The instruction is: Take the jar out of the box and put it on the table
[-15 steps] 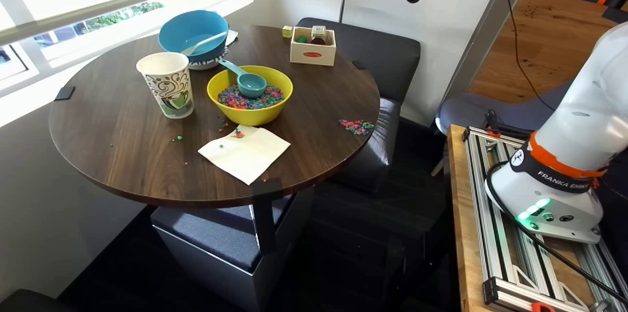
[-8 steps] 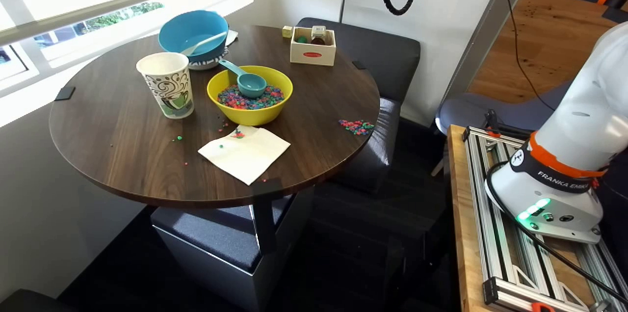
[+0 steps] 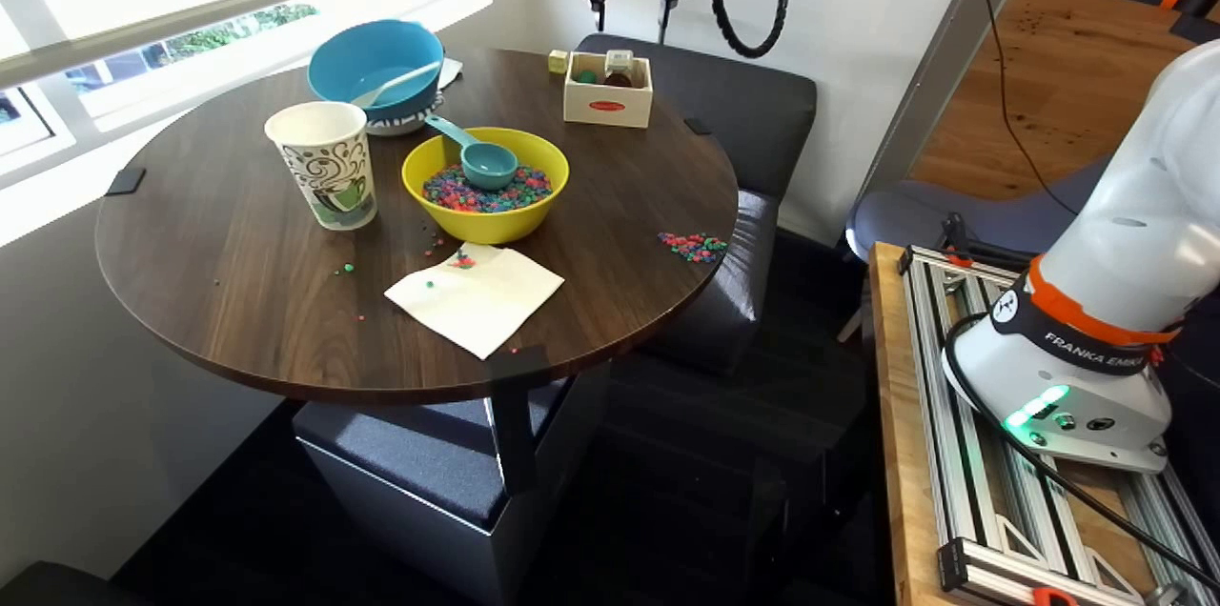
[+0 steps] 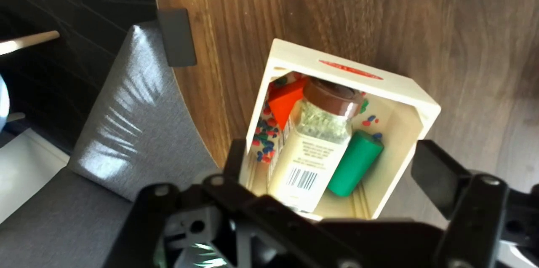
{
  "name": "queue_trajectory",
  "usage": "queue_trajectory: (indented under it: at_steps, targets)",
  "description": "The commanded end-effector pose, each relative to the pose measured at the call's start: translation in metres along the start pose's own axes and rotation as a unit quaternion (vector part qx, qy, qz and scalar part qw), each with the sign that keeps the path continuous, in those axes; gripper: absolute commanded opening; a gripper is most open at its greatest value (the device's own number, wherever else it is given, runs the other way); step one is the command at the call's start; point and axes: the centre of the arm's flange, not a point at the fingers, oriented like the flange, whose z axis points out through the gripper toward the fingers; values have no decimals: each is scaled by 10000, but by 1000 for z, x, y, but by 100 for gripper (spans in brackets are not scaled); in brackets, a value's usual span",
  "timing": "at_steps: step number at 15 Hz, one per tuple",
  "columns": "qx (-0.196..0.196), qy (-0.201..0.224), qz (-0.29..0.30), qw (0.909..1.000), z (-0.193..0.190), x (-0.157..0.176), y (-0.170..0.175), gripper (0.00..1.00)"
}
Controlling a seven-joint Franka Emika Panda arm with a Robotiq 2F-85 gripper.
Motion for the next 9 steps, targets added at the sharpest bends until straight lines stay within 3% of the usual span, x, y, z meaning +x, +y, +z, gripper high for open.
queue_trajectory:
  at_steps: [1,6,8,9]
  targets:
    - [-235,-201,36,9995,40,23,-39,100]
    - [-447,-283,191,9984,68,51,-42,99]
    - [-576,-396,286,9971,72,60,-35,85]
    - [-653,-462,306,9963,78,61,-32,70]
